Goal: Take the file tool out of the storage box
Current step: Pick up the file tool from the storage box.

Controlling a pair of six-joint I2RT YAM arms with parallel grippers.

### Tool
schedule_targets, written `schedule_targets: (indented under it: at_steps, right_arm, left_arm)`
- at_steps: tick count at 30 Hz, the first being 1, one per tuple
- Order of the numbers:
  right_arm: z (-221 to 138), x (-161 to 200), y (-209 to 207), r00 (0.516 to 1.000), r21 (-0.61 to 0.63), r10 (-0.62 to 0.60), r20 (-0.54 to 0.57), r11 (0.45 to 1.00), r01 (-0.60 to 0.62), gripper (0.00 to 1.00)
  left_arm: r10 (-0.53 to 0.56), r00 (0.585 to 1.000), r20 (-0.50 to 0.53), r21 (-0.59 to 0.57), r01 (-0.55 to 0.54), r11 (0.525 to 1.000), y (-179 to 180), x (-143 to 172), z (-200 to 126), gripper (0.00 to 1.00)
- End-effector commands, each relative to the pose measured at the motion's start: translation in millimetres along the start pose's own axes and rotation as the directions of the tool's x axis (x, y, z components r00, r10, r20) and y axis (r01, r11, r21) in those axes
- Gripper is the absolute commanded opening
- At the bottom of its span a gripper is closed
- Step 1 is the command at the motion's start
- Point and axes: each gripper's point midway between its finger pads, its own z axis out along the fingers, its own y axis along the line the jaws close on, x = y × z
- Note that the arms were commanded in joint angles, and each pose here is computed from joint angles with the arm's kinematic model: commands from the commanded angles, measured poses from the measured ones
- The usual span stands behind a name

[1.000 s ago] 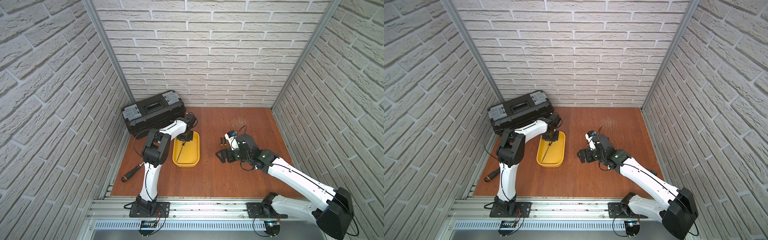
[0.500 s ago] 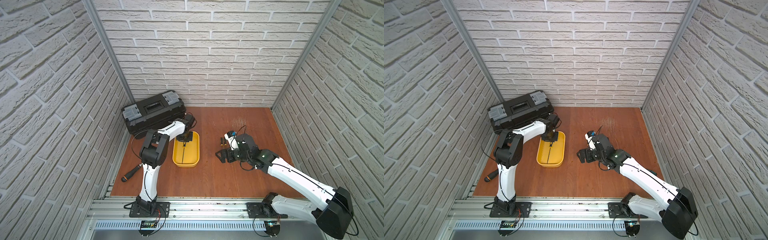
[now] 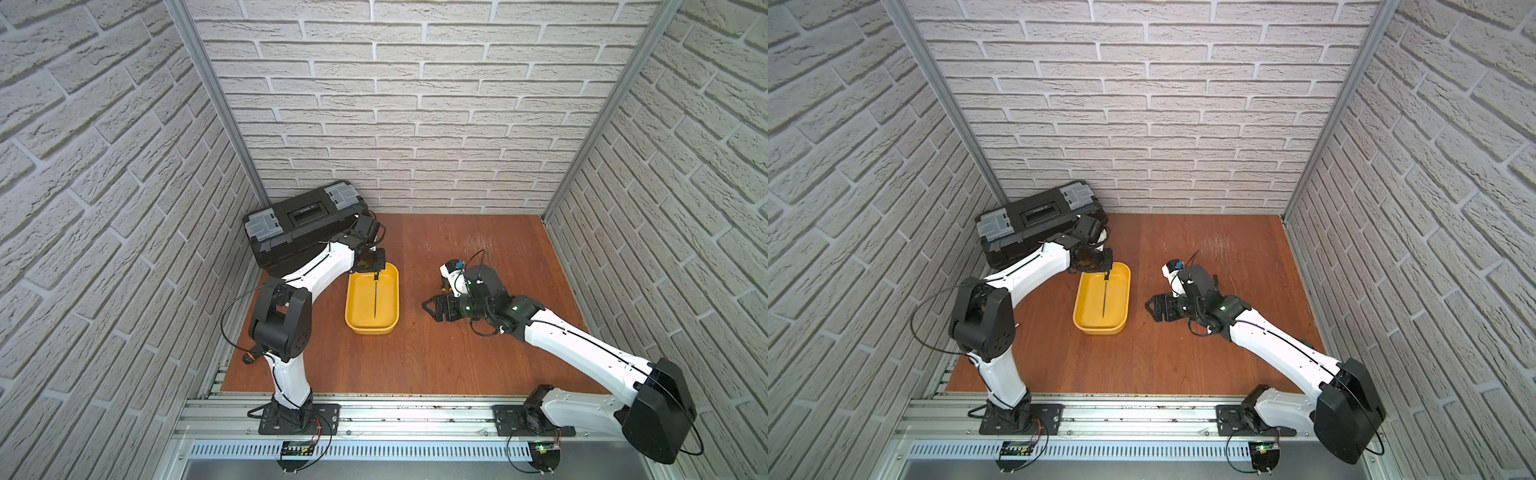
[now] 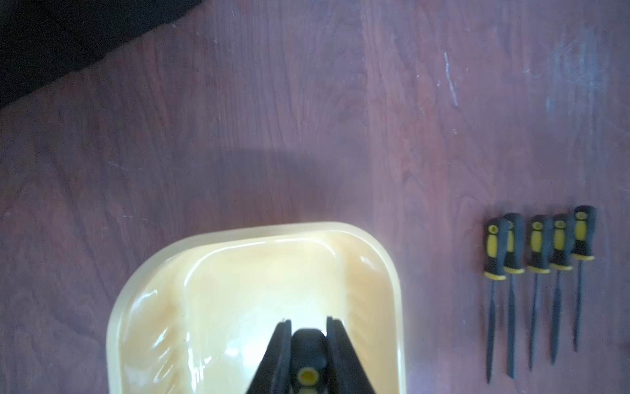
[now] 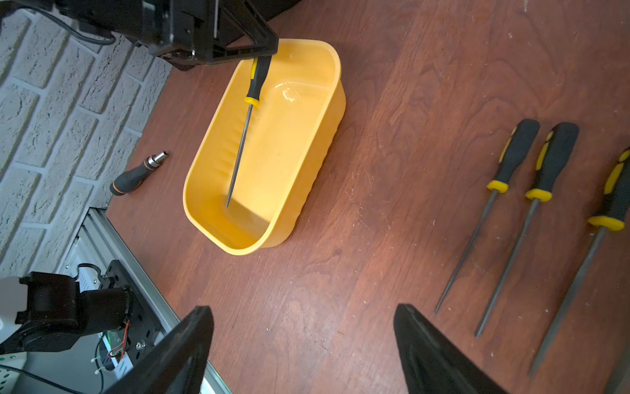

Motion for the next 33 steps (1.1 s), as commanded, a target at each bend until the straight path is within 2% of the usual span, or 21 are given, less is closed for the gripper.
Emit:
schedule_targets:
  at_steps: [1,9,15,27,33]
  right_arm:
    - [5,-11,16,0.999,-0.070,0.013,0.039,0.998,-0.010,0.84]
    - [22,-21,36,0.999,-0.137,0.039,0.037,0.990,-0.034,0.69]
    - [38,-23,51,0.999,-0.183,0.045,0.025,0.982,-0.040,0.61]
    - [59,-26,67,1.000,-0.194,0.022,0.002,0.981,-0.021,0.49]
    - [66,-28,71,1.000,-0.205,0.019,-0.008,0.979,-0.021,0.39]
  left_arm:
    - [-0.056,0.996,0.066,0.113,0.048,0.992,-15,-13,-17,0.17]
    - [-0.181,0.975,0.126,0.319,0.133,0.938,-35,-26,-48,0.17]
    - [-0.202,0.968,0.147,0.373,0.135,0.918,-42,-29,-60,0.17]
    - [-0.230,0.963,0.143,0.429,0.149,0.891,-50,-29,-65,0.17]
    - [-0.241,0.961,0.139,0.456,0.154,0.877,-53,-28,-68,0.17]
